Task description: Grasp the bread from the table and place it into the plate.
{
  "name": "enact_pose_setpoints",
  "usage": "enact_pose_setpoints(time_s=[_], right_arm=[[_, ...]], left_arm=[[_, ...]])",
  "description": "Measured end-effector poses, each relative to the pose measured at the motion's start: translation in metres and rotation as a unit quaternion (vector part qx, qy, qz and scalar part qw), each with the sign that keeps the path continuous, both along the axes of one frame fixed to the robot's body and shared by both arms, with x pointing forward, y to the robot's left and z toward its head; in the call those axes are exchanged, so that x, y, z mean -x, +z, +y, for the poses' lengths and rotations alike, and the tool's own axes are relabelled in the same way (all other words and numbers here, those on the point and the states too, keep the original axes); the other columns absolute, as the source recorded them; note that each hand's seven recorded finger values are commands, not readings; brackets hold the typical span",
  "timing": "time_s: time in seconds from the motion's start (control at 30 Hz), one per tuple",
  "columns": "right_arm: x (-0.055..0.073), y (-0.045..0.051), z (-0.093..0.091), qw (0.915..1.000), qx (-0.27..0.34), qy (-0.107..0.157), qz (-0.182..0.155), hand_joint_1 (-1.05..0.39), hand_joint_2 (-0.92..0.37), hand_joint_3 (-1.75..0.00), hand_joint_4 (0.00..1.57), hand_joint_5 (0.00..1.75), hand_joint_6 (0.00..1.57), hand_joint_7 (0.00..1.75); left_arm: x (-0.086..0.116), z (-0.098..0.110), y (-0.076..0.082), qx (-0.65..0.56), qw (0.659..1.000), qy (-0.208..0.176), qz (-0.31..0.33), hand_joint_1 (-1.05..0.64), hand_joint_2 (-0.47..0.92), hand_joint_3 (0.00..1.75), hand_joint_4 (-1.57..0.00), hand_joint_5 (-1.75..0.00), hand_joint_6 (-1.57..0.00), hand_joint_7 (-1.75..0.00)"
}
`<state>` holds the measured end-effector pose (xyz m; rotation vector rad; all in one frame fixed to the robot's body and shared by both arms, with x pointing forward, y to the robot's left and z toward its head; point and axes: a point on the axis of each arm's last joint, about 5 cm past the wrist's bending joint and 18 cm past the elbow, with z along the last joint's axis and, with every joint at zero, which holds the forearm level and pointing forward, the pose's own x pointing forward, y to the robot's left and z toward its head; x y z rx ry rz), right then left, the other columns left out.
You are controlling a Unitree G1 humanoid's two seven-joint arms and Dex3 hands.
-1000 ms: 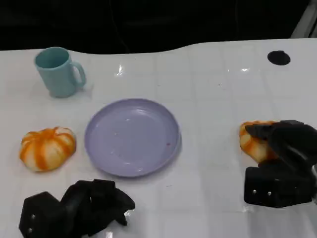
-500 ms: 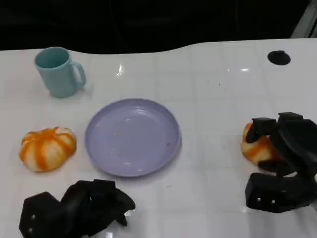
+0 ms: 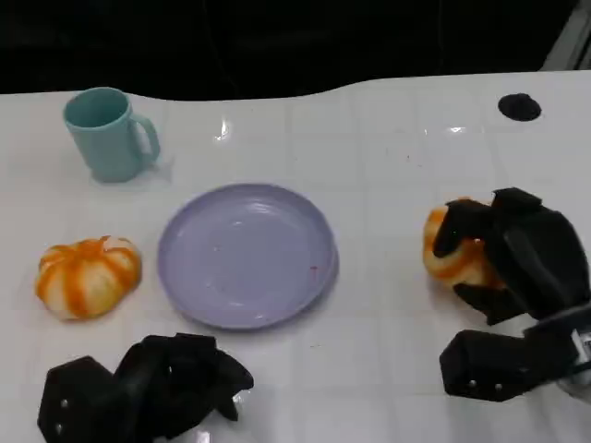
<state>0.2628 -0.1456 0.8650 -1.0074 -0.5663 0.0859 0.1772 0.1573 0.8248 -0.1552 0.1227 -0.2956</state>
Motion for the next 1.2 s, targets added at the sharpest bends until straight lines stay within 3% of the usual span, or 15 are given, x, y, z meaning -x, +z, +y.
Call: enact_pose_setpoints(time_s=[0.27, 0.5, 0.87, 1.2], right_arm=[[0.003, 0.0117, 0.032, 0.9953, -0.076, 0.060, 0.004, 0.06, -0.08, -1.61, 1.08, 1.75, 0.88, 1.66], [0.002, 0.0187, 0.061, 0.9891, -0.102, 0.106, 0.013, 0.02, -0.09, -1.61, 1.05, 1.75, 0.86, 1.65], [-0.007, 0.0250, 0.099, 0.9828, -0.101, 0.150, 0.036, -0.04, -0.19, -1.49, 1.00, 1.75, 0.82, 1.63], [-0.012, 0.0241, 0.123, 0.9810, -0.078, 0.166, 0.062, -0.09, -0.28, -1.38, 0.93, 1.75, 0.80, 1.53]], left_arm=[[0.000, 0.000, 0.000, 0.000, 1.000, 0.000, 0.001, -1.05, 0.84, 0.00, -0.90, -1.49, -1.39, -0.60], [0.000, -0.001, 0.000, 0.000, 1.000, -0.002, 0.000, -1.05, 0.84, 0.00, -0.91, -1.49, -1.40, -0.60], [0.000, -0.001, 0.000, 0.000, 1.000, -0.004, 0.000, -1.05, 0.82, 0.00, -0.92, -1.48, -1.40, -0.60], [0.000, -0.002, 0.000, 0.000, 1.000, -0.006, -0.001, -1.05, 0.82, 0.00, -0.91, -1.48, -1.39, -0.58]])
